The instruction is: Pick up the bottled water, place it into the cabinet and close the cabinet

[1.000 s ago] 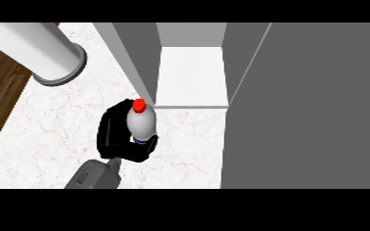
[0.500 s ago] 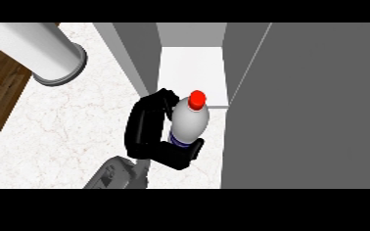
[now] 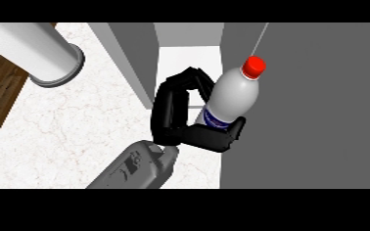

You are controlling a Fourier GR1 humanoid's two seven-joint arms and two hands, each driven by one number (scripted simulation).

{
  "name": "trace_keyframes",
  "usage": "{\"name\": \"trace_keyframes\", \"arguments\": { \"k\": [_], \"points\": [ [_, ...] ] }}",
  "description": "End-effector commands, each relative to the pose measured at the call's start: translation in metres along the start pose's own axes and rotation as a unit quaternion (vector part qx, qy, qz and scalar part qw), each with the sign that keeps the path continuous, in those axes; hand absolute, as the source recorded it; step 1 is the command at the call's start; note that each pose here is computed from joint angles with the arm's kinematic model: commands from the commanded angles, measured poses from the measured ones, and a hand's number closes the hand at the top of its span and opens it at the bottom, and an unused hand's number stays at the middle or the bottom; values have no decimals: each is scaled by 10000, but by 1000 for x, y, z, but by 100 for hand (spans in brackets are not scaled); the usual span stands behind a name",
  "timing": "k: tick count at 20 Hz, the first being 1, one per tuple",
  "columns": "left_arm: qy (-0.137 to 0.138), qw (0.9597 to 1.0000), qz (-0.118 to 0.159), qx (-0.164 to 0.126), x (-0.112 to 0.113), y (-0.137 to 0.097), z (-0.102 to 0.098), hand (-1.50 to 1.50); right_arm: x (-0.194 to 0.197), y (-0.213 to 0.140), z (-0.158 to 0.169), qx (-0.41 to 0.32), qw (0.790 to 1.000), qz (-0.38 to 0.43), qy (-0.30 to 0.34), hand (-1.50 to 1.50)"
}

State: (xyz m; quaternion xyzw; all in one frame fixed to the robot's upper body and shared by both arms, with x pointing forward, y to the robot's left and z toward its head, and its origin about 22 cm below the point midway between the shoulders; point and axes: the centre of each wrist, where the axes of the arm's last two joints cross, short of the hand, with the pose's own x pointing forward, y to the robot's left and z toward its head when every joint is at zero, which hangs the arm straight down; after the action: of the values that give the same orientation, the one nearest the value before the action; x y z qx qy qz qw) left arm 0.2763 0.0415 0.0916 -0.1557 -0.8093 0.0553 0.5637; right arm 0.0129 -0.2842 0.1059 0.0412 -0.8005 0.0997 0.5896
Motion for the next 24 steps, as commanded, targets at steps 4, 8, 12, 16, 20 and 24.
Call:
{"name": "trace_keyframes", "arguments": {
  "k": [4, 8, 12, 16, 20, 24],
  "points": [
    [-111, 9987, -398, 294, 6, -23, -27, 150, 11, -12, -7, -81, 9994, -56, -337, -150],
    [-12, 9962, -798, 351, -14, -14, -44, 150, 17, -4, -12, -9, 9996, -67, -264, -150],
    [127, 9945, -926, 466, -15, -7, -62, 150, 36, 0, -6, 20, 9995, -57, -303, -150],
    [96, 9930, -1118, 363, -32, 8, -68, 150, 16, -18, -12, 26, 9996, -113, -268, -150],
    [235, 9873, -1454, 595, -42, 19, -83, 150, 17, -15, -8, 89, 9992, -174, -344, -150],
    [309, 9880, -1266, 830, -44, 28, -90, 150, 18, -17, -4, 27, 9993, -204, -318, -150]
  ]
}}
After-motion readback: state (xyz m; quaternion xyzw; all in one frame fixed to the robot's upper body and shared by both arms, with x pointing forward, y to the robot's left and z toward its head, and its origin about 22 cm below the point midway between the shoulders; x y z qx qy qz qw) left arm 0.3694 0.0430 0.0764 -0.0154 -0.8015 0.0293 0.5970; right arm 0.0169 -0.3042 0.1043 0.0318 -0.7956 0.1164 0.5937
